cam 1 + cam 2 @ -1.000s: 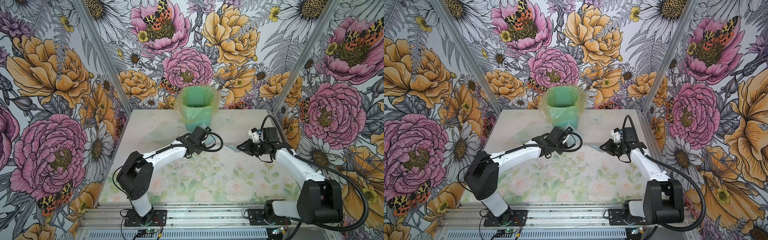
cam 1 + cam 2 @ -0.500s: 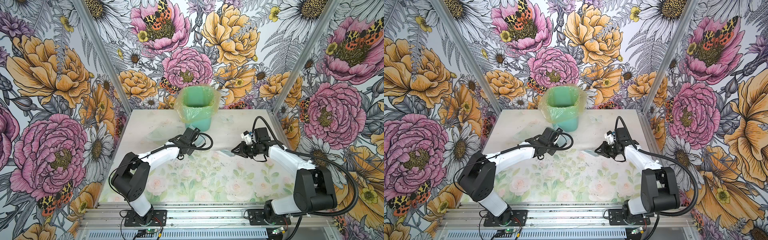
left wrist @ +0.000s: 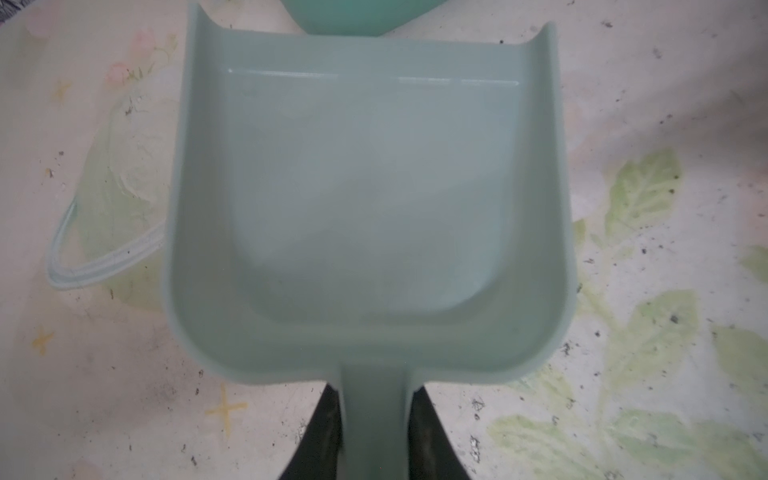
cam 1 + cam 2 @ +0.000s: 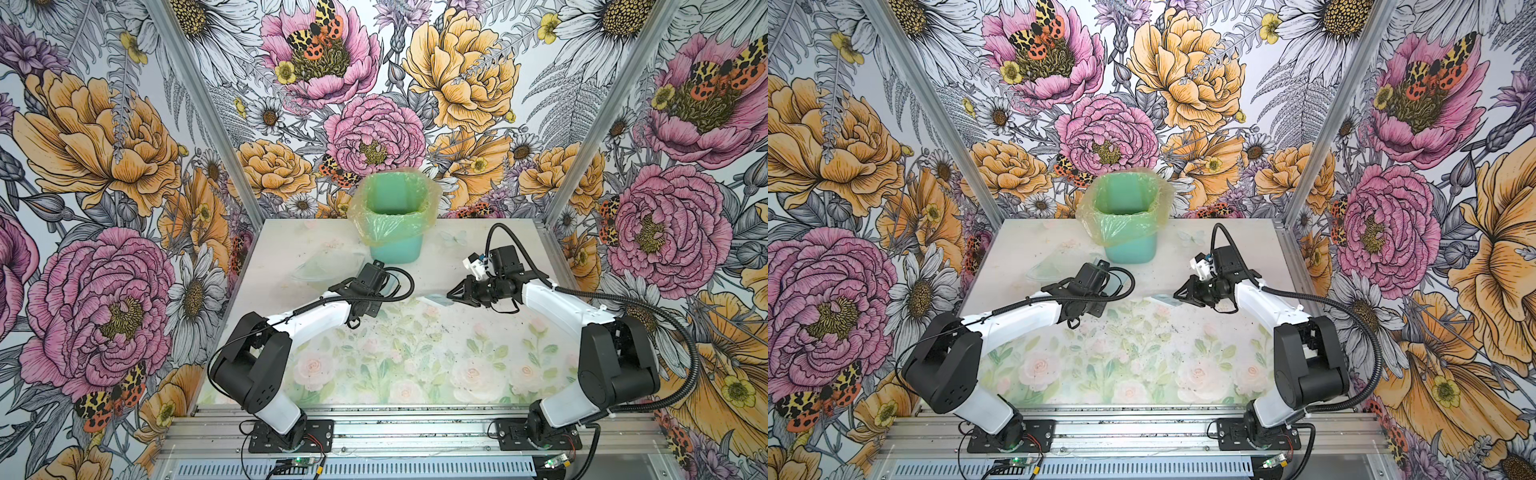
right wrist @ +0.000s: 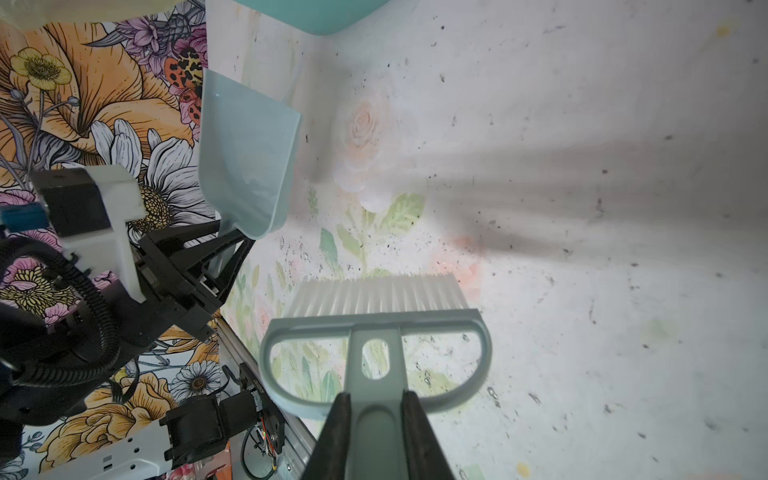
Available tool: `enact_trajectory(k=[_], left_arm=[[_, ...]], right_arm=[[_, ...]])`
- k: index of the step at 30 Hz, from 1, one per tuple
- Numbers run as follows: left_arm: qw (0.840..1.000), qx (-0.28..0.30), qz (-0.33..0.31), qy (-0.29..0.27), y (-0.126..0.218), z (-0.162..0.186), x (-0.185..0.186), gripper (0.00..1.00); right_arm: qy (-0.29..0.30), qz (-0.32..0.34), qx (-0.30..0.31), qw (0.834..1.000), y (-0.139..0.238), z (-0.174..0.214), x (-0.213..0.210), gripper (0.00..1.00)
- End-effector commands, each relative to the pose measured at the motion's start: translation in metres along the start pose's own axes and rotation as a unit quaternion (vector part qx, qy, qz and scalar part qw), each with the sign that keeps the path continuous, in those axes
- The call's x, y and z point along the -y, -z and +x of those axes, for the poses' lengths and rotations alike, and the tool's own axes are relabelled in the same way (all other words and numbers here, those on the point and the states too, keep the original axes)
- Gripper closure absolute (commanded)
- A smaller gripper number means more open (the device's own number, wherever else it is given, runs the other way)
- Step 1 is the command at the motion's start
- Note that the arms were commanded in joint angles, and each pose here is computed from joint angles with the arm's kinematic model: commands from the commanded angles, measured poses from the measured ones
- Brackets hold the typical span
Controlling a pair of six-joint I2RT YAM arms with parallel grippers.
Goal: Sweep away the paper scraps from the table
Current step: 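Lower the empty dustpan while the right gripper brings the brush toward it, then set the brush beside the dustpan with the right gripper while the left lowers the dustpan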
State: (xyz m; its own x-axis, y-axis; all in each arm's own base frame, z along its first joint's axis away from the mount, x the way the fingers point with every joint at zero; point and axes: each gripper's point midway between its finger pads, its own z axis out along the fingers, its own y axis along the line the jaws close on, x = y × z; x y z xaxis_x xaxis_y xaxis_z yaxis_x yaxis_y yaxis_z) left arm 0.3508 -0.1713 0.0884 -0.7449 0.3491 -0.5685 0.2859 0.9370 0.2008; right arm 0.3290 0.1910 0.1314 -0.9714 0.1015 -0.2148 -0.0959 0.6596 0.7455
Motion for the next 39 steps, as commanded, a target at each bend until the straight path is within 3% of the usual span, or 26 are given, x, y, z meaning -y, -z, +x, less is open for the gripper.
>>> enact_trajectory(k=[1, 6, 14, 39], left_arm=[[0.997, -0.001, -0.026, 0.071, 0.006, 0.008, -0.016, 1.0], [0.988, 0.001, -0.055, 0.147, 0.008, 0.018, -0.036, 1.0], [0.971, -0.013, -0.033, 0.238, -0.002, 0.028, -0.047, 1.0], [0.972, -0.015, -0.003, 0.235, -0.022, 0.036, -0.04, 1.0]], right_arm=[[0.014, -0.037, -0.008, 0.999, -0.003, -0.009, -0.02, 0.98], [0.014, -0.032, -0.022, 0.999, -0.008, -0.006, -0.026, 0.98], [0.011, -0.028, -0.034, 0.999, -0.019, -0.003, -0.033, 0.98], [0.055, -0.038, -0.089, 0.994, -0.06, 0.014, -0.057, 0.98]])
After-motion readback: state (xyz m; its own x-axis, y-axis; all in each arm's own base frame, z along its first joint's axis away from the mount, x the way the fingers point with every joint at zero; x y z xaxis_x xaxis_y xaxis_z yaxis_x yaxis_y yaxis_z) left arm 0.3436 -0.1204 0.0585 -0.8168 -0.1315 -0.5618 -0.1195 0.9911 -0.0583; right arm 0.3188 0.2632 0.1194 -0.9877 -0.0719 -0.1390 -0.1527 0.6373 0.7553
